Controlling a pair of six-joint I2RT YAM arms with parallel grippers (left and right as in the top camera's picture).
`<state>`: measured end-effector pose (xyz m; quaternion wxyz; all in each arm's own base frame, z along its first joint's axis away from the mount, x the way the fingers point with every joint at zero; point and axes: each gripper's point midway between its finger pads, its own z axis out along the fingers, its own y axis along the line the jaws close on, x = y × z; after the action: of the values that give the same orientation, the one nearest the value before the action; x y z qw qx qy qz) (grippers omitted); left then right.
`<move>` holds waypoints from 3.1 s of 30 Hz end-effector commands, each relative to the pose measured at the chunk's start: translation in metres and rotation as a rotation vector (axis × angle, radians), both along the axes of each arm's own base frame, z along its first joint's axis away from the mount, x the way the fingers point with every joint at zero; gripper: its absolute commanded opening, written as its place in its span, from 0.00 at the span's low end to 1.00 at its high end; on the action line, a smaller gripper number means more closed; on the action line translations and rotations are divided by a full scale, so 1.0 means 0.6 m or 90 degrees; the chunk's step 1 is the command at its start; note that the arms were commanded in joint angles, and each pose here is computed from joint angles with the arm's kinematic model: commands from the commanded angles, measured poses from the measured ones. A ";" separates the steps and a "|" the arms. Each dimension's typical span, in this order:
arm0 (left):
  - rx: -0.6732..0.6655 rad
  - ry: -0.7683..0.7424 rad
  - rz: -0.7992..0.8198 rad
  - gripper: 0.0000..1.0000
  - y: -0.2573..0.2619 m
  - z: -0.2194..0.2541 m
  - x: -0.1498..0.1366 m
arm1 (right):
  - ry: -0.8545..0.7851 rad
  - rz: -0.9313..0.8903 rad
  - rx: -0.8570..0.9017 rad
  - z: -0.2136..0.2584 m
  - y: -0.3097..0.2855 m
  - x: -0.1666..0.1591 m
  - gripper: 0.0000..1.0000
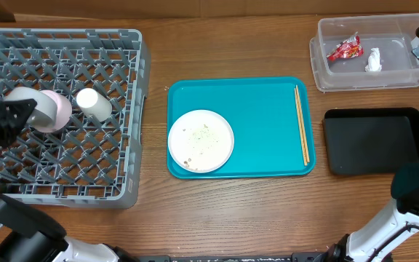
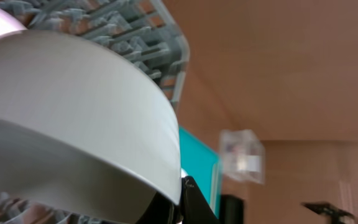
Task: Sort waste into correct bins and load items into the dishwasher
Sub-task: 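Set the grey bowl down in the rack and release it, then move the left gripper from the rack over the teal tray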
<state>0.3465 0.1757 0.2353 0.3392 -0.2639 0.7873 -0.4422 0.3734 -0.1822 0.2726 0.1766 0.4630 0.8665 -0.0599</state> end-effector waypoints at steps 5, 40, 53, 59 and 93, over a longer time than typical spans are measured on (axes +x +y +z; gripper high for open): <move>-0.122 -0.223 -0.006 0.04 -0.004 -0.003 -0.038 | -0.031 -0.004 -0.016 0.029 -0.001 -0.003 1.00; -0.238 -0.150 0.063 0.20 0.073 -0.135 -0.032 | -0.031 -0.004 -0.016 0.029 -0.001 -0.003 1.00; -0.209 -0.169 0.060 0.80 0.064 -0.046 -0.042 | -0.031 -0.004 -0.016 0.029 -0.001 -0.003 1.00; -0.134 -0.216 0.039 0.42 0.030 0.040 -0.059 | -0.031 -0.004 -0.016 0.029 -0.001 -0.003 1.00; 0.245 0.216 0.063 0.04 -0.085 -0.100 -0.015 | -0.031 -0.004 -0.016 0.029 -0.001 -0.003 1.00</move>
<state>0.3329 0.1369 0.1845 0.2851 -0.3318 0.8552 -0.2778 0.3734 -0.1821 0.2726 0.1766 0.4632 0.8664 -0.0597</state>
